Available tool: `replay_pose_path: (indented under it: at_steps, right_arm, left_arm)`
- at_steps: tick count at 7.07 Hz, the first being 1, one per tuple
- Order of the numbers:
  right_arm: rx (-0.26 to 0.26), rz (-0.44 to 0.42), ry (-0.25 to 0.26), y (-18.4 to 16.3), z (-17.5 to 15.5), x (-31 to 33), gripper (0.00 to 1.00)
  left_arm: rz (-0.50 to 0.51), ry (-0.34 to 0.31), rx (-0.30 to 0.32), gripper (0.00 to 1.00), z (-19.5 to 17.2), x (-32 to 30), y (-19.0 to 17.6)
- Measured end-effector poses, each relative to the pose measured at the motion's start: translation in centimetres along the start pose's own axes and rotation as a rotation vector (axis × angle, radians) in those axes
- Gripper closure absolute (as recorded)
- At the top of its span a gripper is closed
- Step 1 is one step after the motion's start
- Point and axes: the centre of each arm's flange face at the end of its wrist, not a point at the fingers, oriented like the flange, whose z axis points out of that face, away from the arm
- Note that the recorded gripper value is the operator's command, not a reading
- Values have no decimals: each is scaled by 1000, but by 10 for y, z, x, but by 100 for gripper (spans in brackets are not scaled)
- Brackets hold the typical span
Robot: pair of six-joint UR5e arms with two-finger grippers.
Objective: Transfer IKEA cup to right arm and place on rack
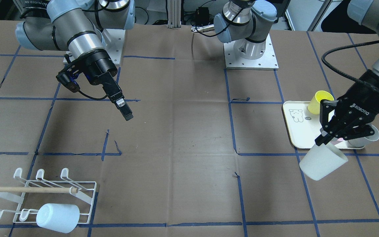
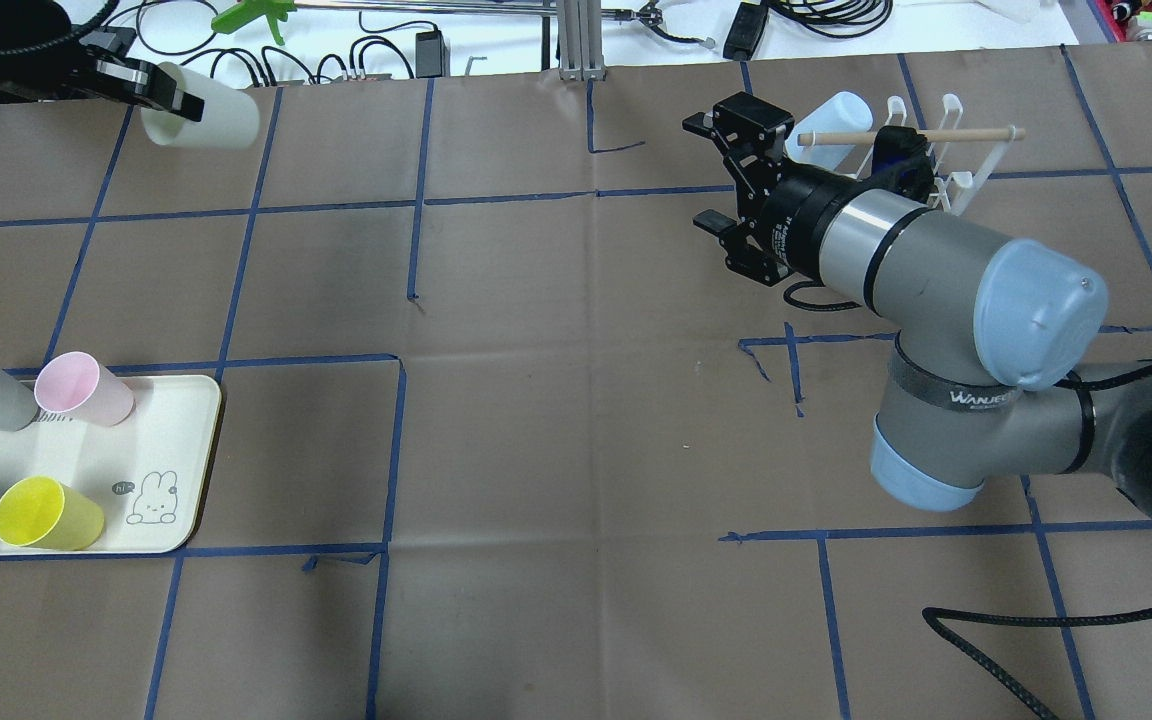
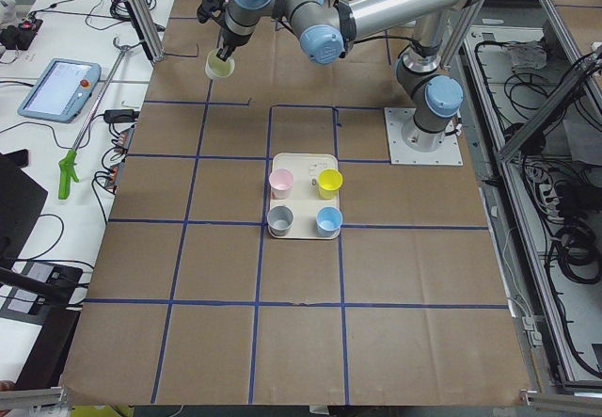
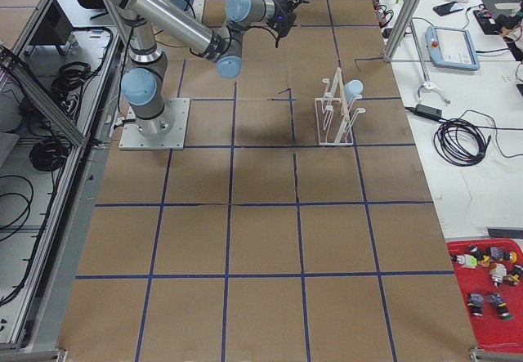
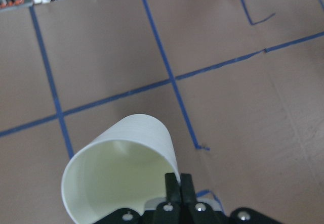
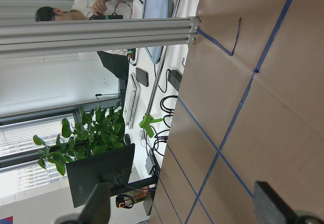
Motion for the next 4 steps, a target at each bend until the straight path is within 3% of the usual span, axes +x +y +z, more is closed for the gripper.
replay_pose_path:
  at_steps: [4]
  right_arm:
    - [1,6,11,-2,3,3,0]
  left_arm:
    - [307,273,355,100,69,74,17]
